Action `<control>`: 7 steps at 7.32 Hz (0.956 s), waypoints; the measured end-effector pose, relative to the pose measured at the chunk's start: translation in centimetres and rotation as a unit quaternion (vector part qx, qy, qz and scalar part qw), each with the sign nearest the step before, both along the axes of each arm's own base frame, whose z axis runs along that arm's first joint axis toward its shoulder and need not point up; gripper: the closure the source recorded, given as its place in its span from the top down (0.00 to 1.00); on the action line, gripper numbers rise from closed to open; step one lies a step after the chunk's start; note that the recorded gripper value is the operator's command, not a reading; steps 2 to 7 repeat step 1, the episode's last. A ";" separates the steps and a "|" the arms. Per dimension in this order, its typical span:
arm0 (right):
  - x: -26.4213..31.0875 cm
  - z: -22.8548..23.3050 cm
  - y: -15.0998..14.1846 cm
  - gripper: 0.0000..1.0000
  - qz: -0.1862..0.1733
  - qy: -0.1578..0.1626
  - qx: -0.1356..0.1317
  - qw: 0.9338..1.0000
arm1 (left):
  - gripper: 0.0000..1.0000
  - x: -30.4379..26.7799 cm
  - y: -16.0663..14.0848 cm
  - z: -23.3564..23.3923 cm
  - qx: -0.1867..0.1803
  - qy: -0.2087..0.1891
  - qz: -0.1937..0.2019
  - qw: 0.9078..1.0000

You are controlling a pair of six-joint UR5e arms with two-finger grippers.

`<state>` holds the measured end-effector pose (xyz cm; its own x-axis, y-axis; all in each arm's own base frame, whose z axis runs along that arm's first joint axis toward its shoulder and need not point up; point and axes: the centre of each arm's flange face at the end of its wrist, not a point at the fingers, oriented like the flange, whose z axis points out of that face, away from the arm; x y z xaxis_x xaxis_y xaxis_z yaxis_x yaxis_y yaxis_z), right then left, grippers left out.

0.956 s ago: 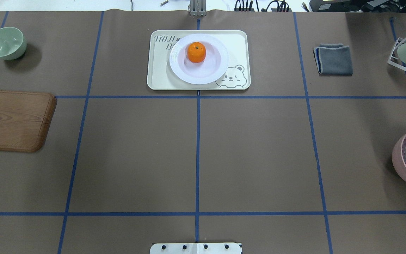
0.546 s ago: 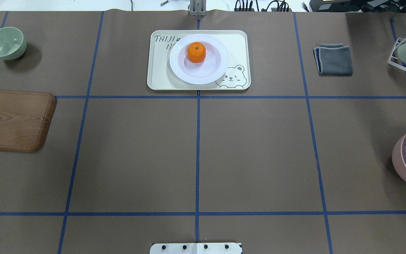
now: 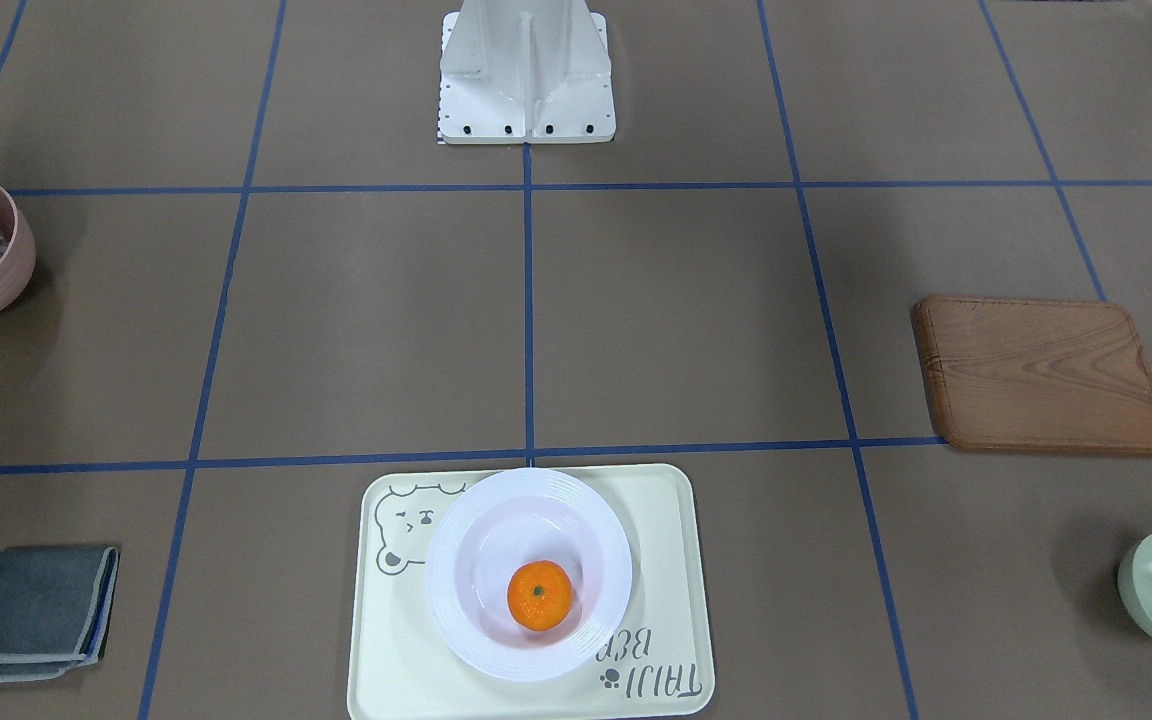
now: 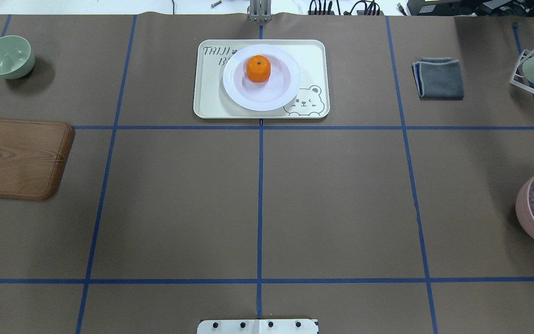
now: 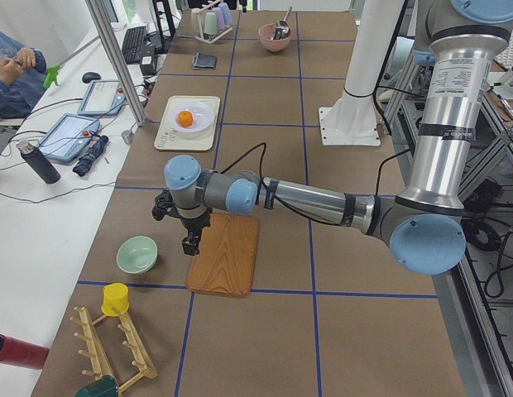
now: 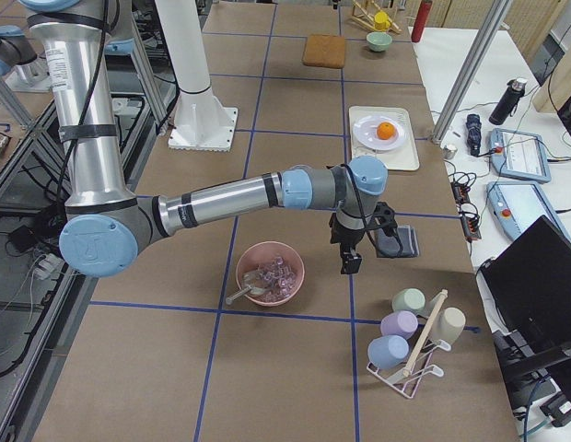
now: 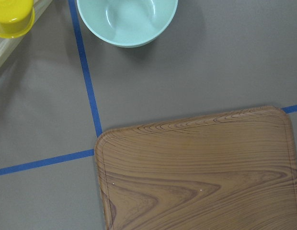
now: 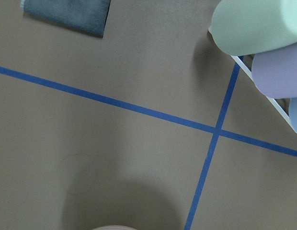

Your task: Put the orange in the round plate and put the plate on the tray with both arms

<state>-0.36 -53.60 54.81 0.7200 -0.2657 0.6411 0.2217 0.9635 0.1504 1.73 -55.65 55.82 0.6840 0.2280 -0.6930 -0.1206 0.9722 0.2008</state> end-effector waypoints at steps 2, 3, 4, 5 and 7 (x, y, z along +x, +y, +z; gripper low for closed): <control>0.0 0.1 0.0 1.00 0.000 0.000 -0.001 1.000 | 0.98 0.0 0.0 -0.9 0.007 0.001 0.000 1.000; 0.0 0.1 0.0 1.00 0.000 0.000 -0.001 1.000 | 0.98 0.0 0.0 -0.9 0.007 0.001 0.000 1.000; 0.0 0.1 0.0 1.00 0.000 0.000 -0.001 1.000 | 0.98 0.0 0.0 -0.9 0.007 0.001 0.000 1.000; 0.0 0.1 0.0 1.00 0.000 0.000 -0.001 1.000 | 0.98 0.0 0.0 -0.9 0.007 0.001 0.000 1.000; 0.0 0.1 0.0 1.00 0.000 0.000 -0.001 1.000 | 0.98 0.0 0.0 -0.9 0.007 0.001 0.000 1.000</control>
